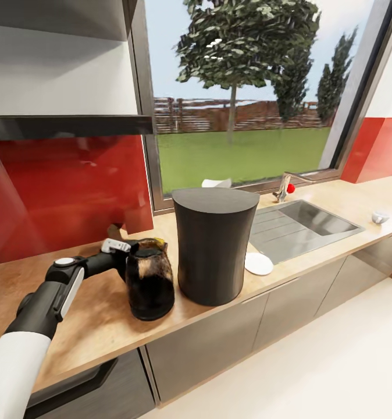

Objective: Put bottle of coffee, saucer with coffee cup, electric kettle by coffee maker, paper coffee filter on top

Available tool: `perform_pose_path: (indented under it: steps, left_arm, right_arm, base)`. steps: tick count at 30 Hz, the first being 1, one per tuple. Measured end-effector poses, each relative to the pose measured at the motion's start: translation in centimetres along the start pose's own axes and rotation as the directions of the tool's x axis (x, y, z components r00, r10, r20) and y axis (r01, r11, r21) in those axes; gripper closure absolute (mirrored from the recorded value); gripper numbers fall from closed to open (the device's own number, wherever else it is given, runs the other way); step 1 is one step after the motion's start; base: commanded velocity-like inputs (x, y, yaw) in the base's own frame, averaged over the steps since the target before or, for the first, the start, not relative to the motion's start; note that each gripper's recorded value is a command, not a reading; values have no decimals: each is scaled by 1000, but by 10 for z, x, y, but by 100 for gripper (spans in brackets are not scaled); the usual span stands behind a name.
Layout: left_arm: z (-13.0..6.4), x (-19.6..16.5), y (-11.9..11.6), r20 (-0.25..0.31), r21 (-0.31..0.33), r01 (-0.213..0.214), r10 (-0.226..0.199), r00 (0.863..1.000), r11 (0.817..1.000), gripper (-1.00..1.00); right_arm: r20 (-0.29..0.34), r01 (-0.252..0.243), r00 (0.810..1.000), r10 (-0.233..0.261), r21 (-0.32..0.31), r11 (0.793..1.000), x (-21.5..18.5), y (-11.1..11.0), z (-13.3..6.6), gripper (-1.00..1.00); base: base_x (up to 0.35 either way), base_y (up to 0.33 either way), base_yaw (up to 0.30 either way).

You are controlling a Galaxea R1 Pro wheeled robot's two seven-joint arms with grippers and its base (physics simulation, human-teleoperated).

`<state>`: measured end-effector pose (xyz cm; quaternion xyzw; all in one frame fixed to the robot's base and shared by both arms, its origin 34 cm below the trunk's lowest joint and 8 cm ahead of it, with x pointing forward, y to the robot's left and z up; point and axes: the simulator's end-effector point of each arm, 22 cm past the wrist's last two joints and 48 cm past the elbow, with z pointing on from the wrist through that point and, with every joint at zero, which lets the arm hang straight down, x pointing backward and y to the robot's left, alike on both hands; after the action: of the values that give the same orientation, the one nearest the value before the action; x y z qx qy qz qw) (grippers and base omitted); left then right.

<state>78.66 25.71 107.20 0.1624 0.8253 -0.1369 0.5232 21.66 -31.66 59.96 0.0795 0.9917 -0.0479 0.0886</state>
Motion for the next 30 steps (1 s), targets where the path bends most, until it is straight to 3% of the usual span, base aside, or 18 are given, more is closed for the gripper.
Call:
perform_pose_path:
  steps: [1,2,9,30]
  left_arm:
    - [1,0,-2,2,0,3,-3,1000,1000,100]
    - [3,-1,6,5,-47,2,-2,1000,999,100]
    - [10,8,-6,44,-70,18,-15,999,997,100]
    - [9,8,-9,49,-72,9,-6,999,997,100]
  right_arm:
    - [0,1,1000,-1,-1,1000,0,0,0,-100]
    - [0,1,1000,-1,-2,1000,0,1,0,-100]
    - [0,1,1000,-1,-3,1000,0,2,0,-100]
    - [0,-3,1000,3,-2,1000,0,1,0,-100]
  base:
    - [0,0,0]
    - [0,0,0]
    - [0,0,0]
    - [0,0,0]
